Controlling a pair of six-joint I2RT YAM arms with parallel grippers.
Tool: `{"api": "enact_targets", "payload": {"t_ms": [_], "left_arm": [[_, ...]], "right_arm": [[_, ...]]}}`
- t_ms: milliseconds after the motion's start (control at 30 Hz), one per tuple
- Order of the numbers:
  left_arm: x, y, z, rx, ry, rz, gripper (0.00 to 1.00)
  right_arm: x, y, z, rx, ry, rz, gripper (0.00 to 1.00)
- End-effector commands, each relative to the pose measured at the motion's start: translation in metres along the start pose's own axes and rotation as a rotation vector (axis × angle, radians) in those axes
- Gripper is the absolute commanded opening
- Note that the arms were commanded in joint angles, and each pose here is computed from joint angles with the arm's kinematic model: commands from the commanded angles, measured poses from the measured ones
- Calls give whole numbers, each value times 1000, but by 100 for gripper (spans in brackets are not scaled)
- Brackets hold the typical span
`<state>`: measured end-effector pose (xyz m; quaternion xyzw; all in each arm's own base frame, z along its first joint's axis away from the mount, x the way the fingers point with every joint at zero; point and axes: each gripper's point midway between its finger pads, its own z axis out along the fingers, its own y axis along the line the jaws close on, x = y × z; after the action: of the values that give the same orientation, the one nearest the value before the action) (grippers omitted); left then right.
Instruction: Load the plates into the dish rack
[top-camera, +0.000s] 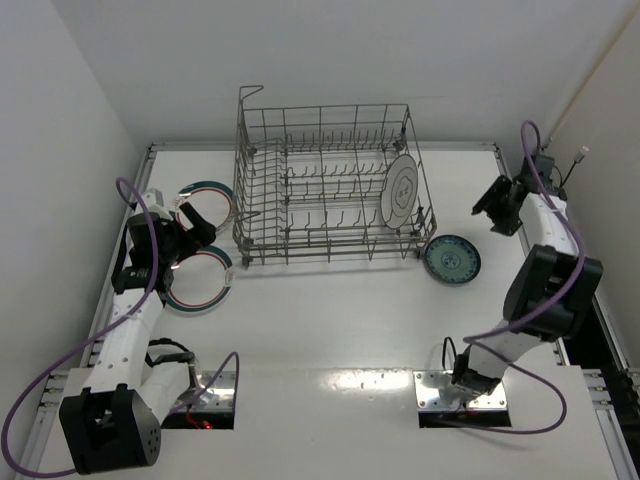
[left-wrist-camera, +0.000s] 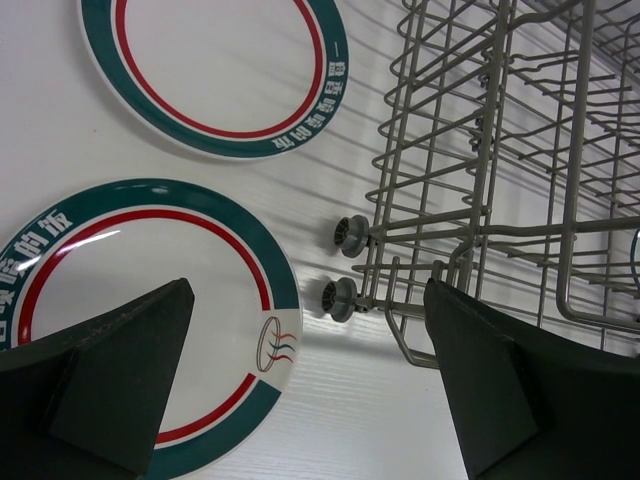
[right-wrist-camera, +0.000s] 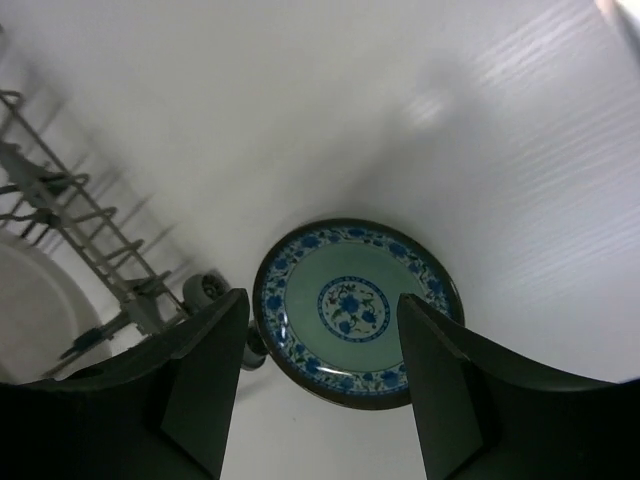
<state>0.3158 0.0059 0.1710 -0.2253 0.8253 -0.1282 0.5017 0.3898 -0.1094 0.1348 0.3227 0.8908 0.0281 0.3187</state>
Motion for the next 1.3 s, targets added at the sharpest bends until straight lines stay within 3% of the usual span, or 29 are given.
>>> {"api": "enact_targets", "payload": {"t_ms": [0, 167, 400, 567, 800, 1200, 1267], "left_arm": [[-25, -13, -8, 28, -80, 16, 100], [-28, -12, -11, 21, -95, 26, 100], [-28, -12, -11, 21, -95, 26, 100], [-30, -13, -13, 25, -103, 26, 100], [-30, -13, -13, 25, -103, 26, 100], [-33, -12, -14, 20, -116, 45, 100], [-34, -13, -17, 24, -124, 46, 100]], "right_arm": [[33, -15, 33, -109, 149, 176, 58], [75, -43, 47, -146, 268, 341, 58], [81, -68, 49, -80, 266, 352, 58], [117, -83, 53, -84, 376, 385, 56], [120, -84, 54, -99, 388, 388, 53], [113, -73, 68, -167, 537, 311, 50], [114, -71, 73, -189, 560, 315, 44]]}}
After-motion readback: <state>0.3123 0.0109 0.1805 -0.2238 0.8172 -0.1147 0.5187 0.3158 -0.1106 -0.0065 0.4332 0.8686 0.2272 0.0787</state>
